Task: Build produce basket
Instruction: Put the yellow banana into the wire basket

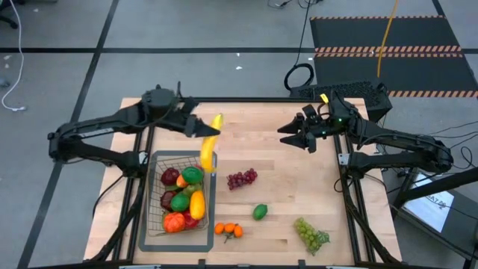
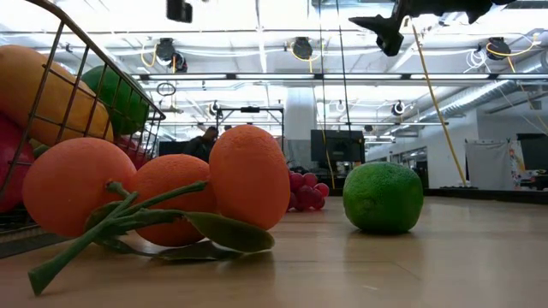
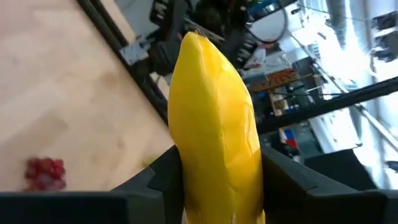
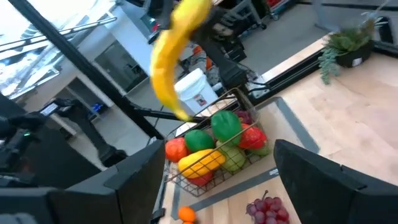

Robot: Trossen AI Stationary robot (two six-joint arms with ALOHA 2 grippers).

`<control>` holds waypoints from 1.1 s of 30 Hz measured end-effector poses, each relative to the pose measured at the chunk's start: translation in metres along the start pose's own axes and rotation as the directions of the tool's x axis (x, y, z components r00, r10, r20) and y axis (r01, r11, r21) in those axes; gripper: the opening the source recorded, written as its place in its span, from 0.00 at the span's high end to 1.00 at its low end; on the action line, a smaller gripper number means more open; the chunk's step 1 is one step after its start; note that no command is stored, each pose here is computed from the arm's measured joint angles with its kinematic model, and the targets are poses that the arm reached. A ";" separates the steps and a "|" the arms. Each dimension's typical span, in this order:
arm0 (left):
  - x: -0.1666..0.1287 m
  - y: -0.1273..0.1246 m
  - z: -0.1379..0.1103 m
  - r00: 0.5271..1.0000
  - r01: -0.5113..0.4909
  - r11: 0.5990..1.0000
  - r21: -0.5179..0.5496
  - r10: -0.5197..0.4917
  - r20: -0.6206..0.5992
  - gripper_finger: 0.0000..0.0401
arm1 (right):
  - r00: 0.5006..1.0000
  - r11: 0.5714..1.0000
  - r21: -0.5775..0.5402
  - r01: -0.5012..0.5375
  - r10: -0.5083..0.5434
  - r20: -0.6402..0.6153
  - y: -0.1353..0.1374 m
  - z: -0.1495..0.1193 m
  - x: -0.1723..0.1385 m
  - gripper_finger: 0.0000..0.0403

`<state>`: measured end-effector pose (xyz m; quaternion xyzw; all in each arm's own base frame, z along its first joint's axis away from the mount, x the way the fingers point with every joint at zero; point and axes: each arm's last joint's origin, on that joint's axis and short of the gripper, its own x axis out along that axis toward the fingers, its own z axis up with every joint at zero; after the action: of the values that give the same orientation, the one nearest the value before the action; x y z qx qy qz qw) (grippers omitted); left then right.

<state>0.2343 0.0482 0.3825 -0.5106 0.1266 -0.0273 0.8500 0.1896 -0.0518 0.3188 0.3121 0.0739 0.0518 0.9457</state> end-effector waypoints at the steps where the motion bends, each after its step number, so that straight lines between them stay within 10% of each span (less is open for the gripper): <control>1: -0.004 -0.002 -0.001 1.000 0.006 1.000 -0.014 -0.006 -0.008 0.61 | 1.000 1.000 -0.002 0.007 -0.007 0.003 0.000 0.000 0.000 0.27; 16: -0.041 0.006 -0.034 0.936 -0.219 0.897 -0.383 0.083 -0.341 0.60 | 1.000 1.000 0.007 0.023 -0.023 -0.019 -0.002 -0.002 0.000 0.27; 33: -0.040 0.004 -0.032 0.943 -0.126 0.976 -0.179 0.062 -0.326 0.60 | 1.000 1.000 0.007 0.023 -0.023 -0.019 -0.002 -0.002 0.000 0.27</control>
<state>0.1872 0.0296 0.3724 -0.5744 0.2887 -0.0560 0.7639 0.1893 -0.0519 0.3157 0.3142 0.0864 0.0437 0.9444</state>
